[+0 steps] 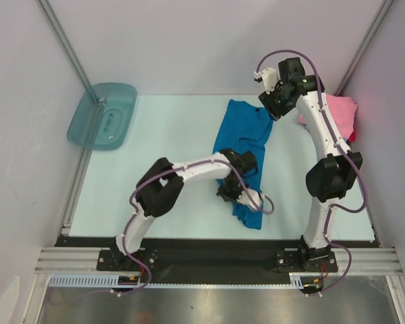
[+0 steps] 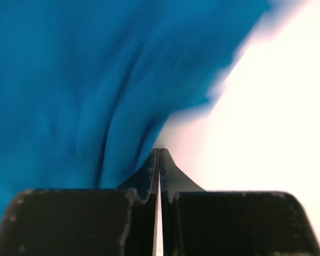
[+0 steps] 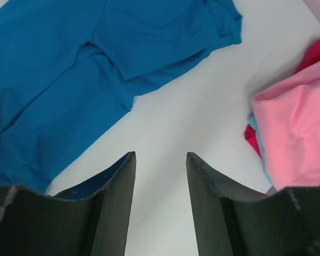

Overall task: Fold and stack the t-shirts
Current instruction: Fold the tshirt

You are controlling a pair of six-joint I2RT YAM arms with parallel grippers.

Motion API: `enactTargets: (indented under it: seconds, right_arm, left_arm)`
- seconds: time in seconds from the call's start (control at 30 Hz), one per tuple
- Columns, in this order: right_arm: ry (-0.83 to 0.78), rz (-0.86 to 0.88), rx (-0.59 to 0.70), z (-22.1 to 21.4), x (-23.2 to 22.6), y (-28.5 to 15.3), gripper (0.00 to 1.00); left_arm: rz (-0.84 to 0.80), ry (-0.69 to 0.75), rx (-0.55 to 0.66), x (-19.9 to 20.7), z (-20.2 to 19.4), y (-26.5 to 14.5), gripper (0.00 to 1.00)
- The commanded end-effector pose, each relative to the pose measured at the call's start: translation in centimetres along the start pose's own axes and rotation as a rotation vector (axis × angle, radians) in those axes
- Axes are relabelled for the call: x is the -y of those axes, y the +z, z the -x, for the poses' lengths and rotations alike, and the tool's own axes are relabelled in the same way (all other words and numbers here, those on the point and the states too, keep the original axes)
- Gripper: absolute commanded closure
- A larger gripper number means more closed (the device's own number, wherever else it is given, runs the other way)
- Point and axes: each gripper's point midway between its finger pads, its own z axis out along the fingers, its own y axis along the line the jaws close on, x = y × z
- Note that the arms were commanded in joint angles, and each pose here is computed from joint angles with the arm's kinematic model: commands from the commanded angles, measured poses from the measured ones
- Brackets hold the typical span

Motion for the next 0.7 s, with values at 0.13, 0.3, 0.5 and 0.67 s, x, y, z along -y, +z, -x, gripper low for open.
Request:
enactTargets:
  seconds: [0.13,0.3,0.5,0.67]
  right_arm:
    - [0.038,0.188,0.011,0.7,-6.0,2.1,0.52]
    - [0.043,0.371,-0.035,0.6,-10.8,3.8,0.52]
    - [-0.125,0.44,-0.183,-2.9,-15.4,4.9,0.64]
    - [-0.294,0.477,-0.293,-5.4,-17.3,4.5,1.0]
  left_arm:
    - [0.231,-0.898,-0.144,6.1,-19.4,-11.9,1.0]
    - [0.416,-1.12,-0.265,10.9,-27.7,-16.3,0.98]
    - [0.568,-1.262,-0.217,10.3,-31.3,-19.5,0.22]
    - [0.672,-1.305,-0.18,7.9,-32.2,-20.5,0.04]
